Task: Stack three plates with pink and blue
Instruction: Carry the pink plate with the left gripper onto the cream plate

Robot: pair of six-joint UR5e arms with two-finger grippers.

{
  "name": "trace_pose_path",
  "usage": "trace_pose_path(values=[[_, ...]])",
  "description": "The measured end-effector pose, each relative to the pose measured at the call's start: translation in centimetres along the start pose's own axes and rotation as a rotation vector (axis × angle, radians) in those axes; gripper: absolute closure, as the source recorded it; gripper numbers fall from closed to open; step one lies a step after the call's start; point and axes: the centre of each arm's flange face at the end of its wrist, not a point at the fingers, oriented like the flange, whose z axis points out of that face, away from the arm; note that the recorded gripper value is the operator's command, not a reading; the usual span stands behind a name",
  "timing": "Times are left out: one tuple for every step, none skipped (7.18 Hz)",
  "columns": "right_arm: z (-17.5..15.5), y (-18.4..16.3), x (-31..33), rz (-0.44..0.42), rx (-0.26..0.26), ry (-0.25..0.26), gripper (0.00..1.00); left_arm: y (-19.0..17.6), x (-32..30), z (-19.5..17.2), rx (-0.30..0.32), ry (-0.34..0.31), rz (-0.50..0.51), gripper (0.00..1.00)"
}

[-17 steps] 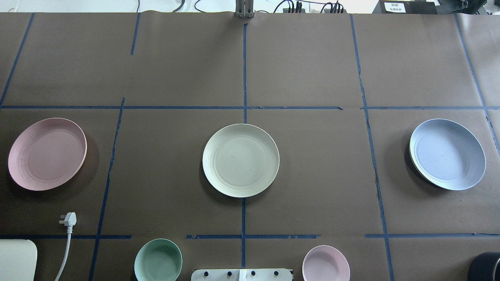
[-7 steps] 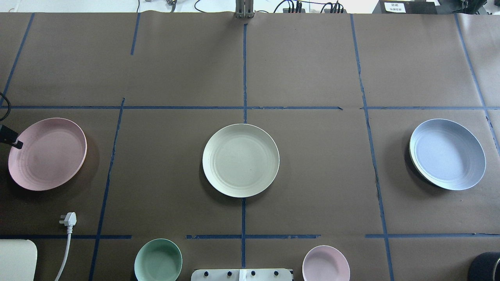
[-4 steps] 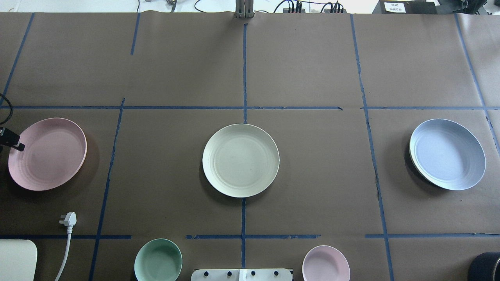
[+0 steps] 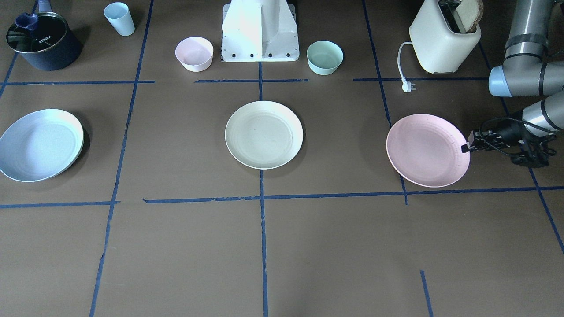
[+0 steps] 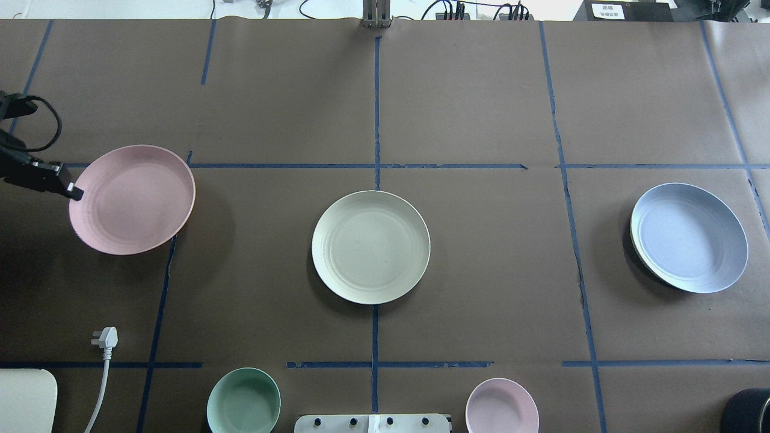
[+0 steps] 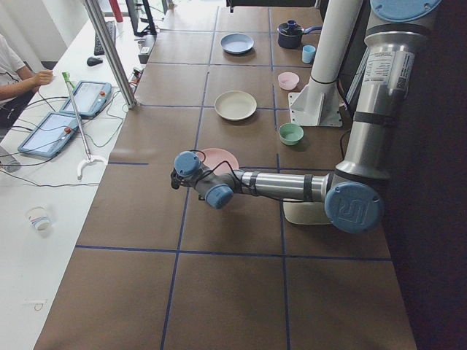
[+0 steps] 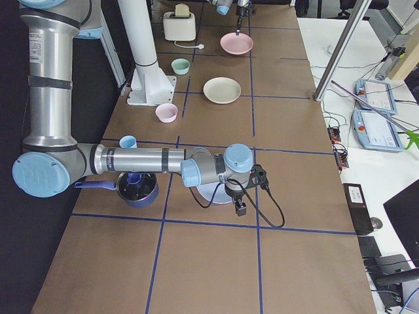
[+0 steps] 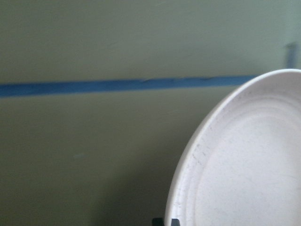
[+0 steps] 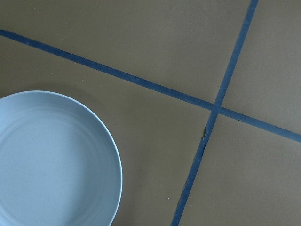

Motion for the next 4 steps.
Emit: trace_pose_path(values=[[0.2,-0.2,-0.4,0.005,-0.003,-0.001,0.00,-1.1,6.7,1.0,-0.027,0.062,0.044,1.00],[0.3,-0.3,-0.6,0.006,-0.004,-0.002,0.00,-0.9,14.2,3.1,-0.058,0.103,0.076,1.00],[0.3,-0.4,-0.8,0.006,-0.005,-0.003,0.00,-0.5,21.4,5.8,-0.067,0.121,0.086,1.00],[0.4,-0.5,-0.9,0.004,-0.007,-0.004,0.00,0.6,27.5,9.2,-0.058,0.120,0.081,0.96]])
